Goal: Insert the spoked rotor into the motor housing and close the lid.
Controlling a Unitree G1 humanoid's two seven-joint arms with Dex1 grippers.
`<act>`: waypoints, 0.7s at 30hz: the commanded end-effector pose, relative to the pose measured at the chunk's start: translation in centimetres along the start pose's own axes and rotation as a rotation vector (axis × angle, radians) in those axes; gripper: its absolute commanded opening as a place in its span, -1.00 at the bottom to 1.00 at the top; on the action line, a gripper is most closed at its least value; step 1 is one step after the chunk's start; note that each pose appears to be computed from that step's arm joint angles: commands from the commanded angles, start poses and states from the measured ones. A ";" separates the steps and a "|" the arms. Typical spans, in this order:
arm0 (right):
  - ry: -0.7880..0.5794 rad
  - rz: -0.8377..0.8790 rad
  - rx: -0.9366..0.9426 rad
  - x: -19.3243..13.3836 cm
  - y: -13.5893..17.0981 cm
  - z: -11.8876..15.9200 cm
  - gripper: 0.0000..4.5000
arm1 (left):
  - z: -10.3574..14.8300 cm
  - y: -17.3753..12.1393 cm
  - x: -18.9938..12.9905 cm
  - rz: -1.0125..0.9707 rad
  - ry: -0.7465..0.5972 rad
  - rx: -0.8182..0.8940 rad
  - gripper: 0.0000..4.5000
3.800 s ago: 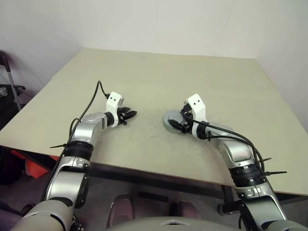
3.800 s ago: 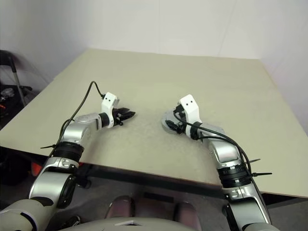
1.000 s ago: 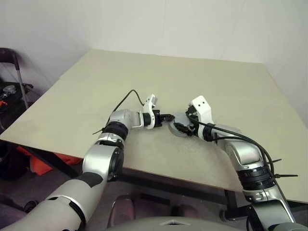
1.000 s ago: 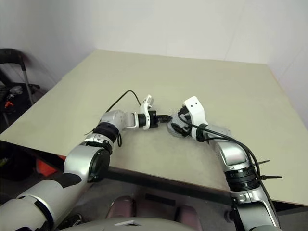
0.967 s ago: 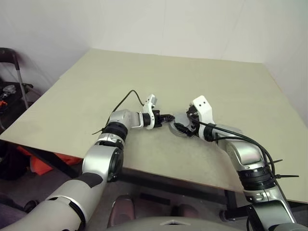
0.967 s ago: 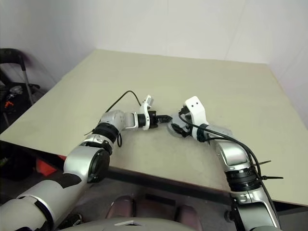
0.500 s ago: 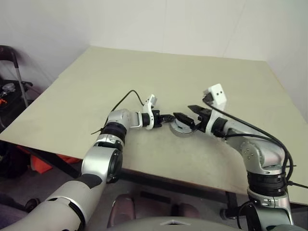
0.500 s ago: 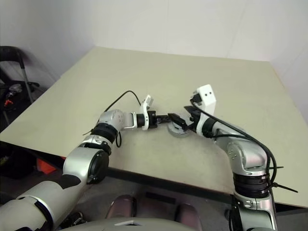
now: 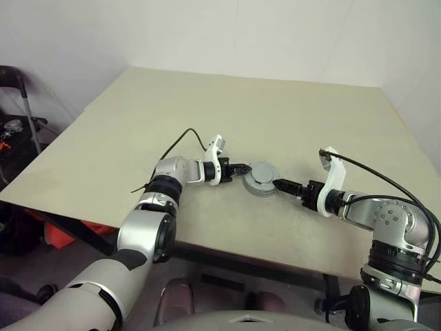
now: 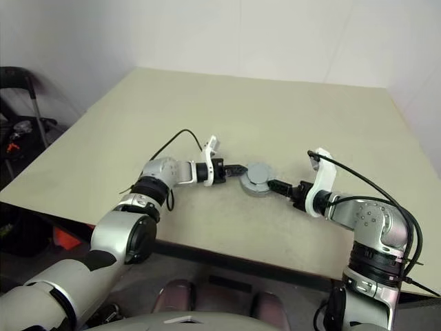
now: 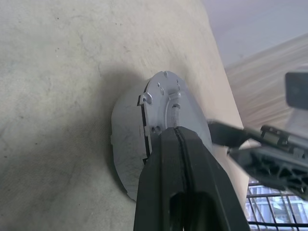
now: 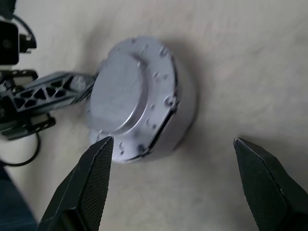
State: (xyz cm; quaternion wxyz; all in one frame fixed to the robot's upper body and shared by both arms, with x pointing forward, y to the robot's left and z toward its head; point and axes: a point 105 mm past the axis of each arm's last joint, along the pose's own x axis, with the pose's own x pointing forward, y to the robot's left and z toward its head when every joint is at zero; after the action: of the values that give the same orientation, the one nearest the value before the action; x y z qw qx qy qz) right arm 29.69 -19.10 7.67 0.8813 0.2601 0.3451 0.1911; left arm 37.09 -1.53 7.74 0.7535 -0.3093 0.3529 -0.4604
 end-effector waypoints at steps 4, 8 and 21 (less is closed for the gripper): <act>-0.022 0.099 0.145 1.6 1.8 0.0 0.99 | 0.7 -0.2 0.0 0.012 -0.020 0.024 -1.00; -0.049 0.109 0.258 3.3 1.9 -0.2 0.99 | 0.9 0.0 -0.1 0.028 -0.024 0.034 -1.00; -0.066 0.279 0.391 5.9 6.0 0.6 0.99 | 1.8 0.3 -0.5 0.055 -0.046 0.059 -1.00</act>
State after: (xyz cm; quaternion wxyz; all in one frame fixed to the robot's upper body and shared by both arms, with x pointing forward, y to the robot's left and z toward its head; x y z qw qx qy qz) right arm 32.58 -14.58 6.88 0.8097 0.4652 0.3137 0.1717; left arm 38.40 0.18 7.56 0.7849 -0.2926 0.3390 -0.4282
